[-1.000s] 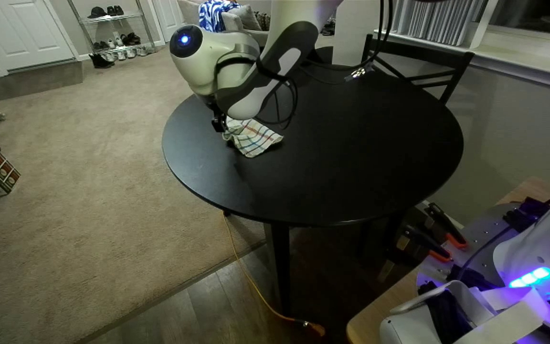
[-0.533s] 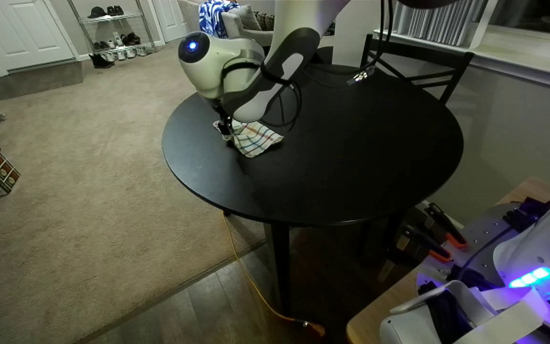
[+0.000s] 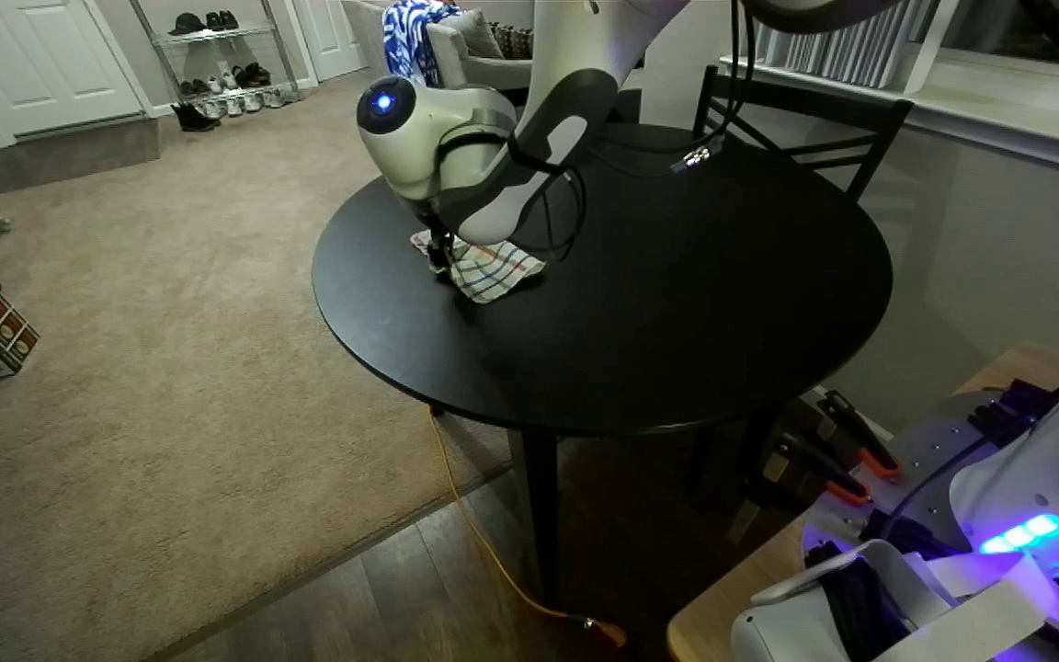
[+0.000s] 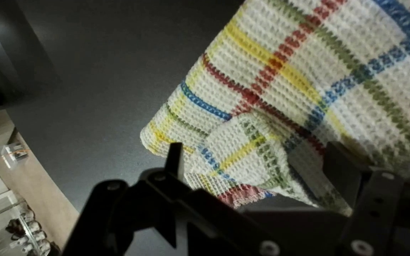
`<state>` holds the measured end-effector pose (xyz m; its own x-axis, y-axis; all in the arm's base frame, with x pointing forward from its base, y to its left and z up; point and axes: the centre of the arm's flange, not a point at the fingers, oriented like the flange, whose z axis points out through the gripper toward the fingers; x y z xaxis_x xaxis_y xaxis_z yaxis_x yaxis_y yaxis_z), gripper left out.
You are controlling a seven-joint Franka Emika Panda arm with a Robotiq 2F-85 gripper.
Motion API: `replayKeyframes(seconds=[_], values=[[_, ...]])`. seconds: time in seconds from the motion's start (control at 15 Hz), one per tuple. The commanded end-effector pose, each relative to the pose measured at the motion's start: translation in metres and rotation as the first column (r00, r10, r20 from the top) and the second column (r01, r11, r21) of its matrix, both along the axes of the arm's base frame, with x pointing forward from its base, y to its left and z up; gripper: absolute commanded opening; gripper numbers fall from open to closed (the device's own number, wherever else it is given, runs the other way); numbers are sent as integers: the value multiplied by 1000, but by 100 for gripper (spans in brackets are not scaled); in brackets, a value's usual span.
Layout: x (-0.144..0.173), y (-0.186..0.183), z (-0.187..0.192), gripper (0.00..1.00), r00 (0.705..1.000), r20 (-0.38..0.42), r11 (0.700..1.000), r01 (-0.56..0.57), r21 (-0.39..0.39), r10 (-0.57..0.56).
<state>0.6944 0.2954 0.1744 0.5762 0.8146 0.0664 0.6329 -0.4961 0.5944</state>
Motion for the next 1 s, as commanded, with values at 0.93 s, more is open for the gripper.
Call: replayKeyframes(seconds=[0.93], values=[[4, 0, 12, 100, 995, 63, 997, -75, 32, 73]])
